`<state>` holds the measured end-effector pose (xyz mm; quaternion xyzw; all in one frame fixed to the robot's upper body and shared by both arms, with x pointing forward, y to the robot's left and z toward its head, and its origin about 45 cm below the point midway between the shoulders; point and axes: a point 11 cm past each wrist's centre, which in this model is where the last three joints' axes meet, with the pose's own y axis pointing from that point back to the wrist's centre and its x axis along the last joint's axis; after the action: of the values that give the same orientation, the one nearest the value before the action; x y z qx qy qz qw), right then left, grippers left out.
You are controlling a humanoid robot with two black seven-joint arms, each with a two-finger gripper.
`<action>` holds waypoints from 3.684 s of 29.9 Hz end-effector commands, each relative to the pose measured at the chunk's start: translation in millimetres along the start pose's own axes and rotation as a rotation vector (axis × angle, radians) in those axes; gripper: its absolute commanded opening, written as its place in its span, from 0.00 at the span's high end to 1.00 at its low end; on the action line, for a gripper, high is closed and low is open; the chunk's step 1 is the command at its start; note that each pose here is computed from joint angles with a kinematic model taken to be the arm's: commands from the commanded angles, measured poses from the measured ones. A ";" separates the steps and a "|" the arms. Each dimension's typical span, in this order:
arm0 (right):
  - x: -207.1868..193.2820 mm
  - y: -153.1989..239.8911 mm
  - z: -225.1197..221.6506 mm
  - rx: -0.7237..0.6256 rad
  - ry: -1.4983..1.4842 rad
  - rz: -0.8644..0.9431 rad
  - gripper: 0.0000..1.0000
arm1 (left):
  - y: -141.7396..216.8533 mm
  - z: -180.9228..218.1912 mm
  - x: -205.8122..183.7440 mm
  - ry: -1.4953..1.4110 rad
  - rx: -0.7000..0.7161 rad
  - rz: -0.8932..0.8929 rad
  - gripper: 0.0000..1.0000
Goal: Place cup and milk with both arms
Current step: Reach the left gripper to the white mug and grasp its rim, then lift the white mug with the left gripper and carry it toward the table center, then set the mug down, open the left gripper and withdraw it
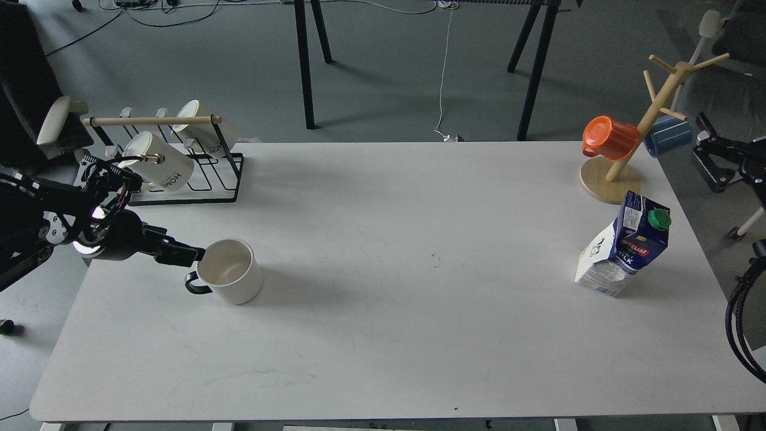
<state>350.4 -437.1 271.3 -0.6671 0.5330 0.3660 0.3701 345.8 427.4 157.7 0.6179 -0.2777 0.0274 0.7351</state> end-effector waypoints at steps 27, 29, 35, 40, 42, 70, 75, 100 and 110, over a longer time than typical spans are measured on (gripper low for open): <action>3.7 2.6 -1.8 0.007 0.001 0.012 0.03 | -48.6 31.2 -0.8 0.010 -0.066 0.003 0.19; 3.2 2.6 -1.8 0.005 0.002 0.011 0.03 | -48.3 30.5 -1.5 0.007 -0.063 0.000 0.27; 3.6 2.6 -0.9 0.003 0.001 0.011 0.03 | -47.8 28.3 -5.6 0.006 -0.058 -0.007 0.58; 4.0 2.7 -1.2 0.004 0.001 0.013 0.03 | -52.6 31.7 -4.0 -0.038 -0.068 0.079 0.96; 4.4 3.2 -1.1 0.004 0.001 0.014 0.03 | -53.9 31.0 -8.6 -0.054 -0.065 0.087 0.97; 4.7 3.5 -1.6 0.008 -0.001 0.014 0.03 | -30.8 77.0 86.9 -0.166 -0.138 0.150 0.96; 4.1 3.2 -3.0 0.011 0.002 0.013 0.03 | -47.0 119.7 104.7 -0.211 -0.212 0.138 0.96; 7.9 6.3 -1.5 0.007 0.000 0.024 0.03 | -115.5 244.1 107.6 -0.295 -0.379 0.059 0.96; 8.7 6.9 -1.7 0.008 0.001 0.027 0.03 | -116.8 249.2 109.4 -0.280 -0.392 0.063 0.74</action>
<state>345.2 -443.3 263.8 -0.6587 0.5432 0.3686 0.3676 389.3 137.4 121.2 0.4542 -0.3977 -0.0925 0.7918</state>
